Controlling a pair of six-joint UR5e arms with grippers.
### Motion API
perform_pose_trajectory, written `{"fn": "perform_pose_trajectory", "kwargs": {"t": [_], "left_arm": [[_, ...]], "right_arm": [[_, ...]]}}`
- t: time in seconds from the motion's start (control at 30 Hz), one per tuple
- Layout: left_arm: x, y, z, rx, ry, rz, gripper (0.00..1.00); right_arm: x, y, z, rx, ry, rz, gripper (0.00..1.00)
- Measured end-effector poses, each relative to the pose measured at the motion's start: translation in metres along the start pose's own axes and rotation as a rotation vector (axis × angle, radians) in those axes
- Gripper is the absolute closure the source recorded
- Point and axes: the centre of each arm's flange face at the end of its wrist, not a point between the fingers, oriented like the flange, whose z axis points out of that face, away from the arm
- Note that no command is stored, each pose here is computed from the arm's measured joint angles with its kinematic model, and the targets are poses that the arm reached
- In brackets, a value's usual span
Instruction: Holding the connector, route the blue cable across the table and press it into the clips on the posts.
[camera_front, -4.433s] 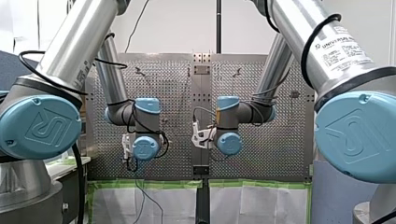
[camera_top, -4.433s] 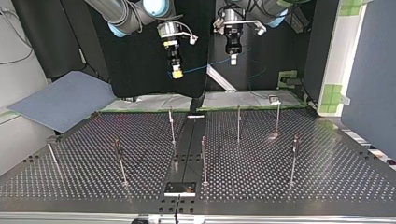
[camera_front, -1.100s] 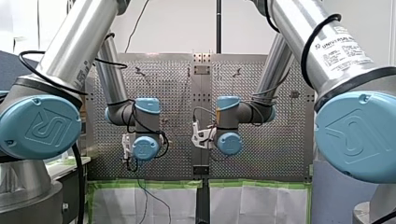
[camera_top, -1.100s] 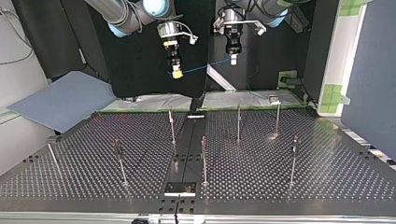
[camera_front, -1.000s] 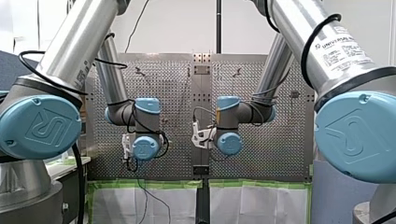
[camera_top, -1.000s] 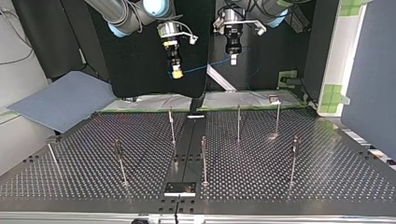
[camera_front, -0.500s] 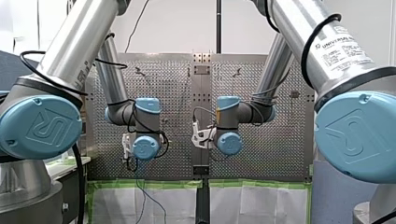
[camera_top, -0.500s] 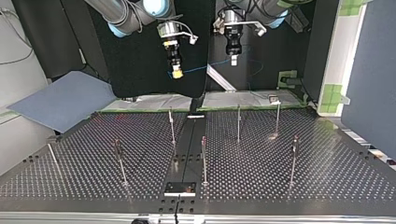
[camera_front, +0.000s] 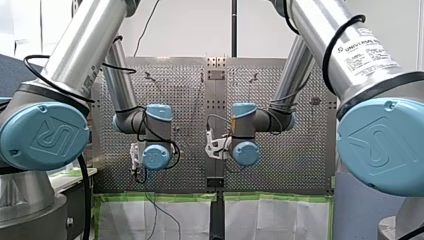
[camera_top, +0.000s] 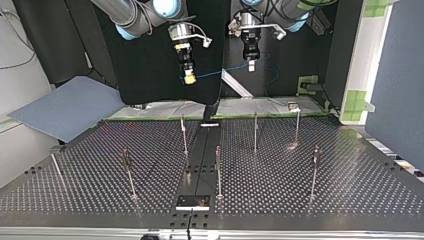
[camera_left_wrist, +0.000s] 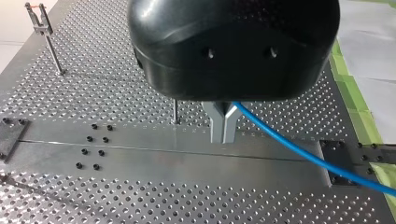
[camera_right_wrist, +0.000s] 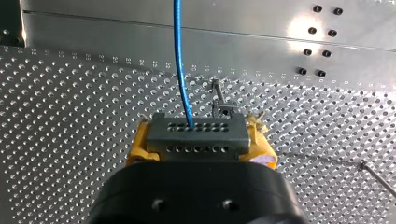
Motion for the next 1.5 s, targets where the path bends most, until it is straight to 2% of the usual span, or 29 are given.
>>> {"fn": "perform_pose_trajectory", "kwargs": {"t": [0.27,0.37,0.47,0.93,1.0,1.1,1.17,1.27,1.5], "left_arm": [[0.0,0.0,0.0,0.0,0.0,0.0,1.0],[0.0,0.0,0.0,0.0,0.0,0.0,1.0],[0.0,0.0,0.0,0.0,0.0,0.0,1.0],[0.0,0.0,0.0,0.0,0.0,0.0,1.0],[0.0,0.0,0.0,0.0,0.0,0.0,1.0],[0.0,0.0,0.0,0.0,-0.001,0.001,1.0],[-0.002,0.003,0.0,0.0,-0.004,0.006,1.0],[-0.005,0.012,-0.002,-0.009,0.002,0.02,1.0],[-0.018,0.028,0.0,-0.046,0.013,0.025,1.0]], "right_arm": [[0.0,0.0,0.001,-0.002,-0.002,0.001,1.0],[-0.007,0.001,0.003,-0.015,-0.021,0.008,1.0],[-0.02,0.001,0.001,-0.021,-0.062,0.002,1.0],[-0.092,0.002,-0.028,-0.006,-0.291,-0.06,1.0],[-0.101,0.002,-0.032,-0.003,-0.318,-0.067,1.0],[-0.107,0.003,-0.035,-0.002,-0.334,-0.072,1.0],[-0.107,0.003,-0.035,0.001,-0.335,-0.068,1.0],[-0.096,-0.001,-0.03,0.008,-0.318,-0.044,1.0],[-0.06,-0.018,-0.016,0.056,-0.263,0.03,1.0]]}}
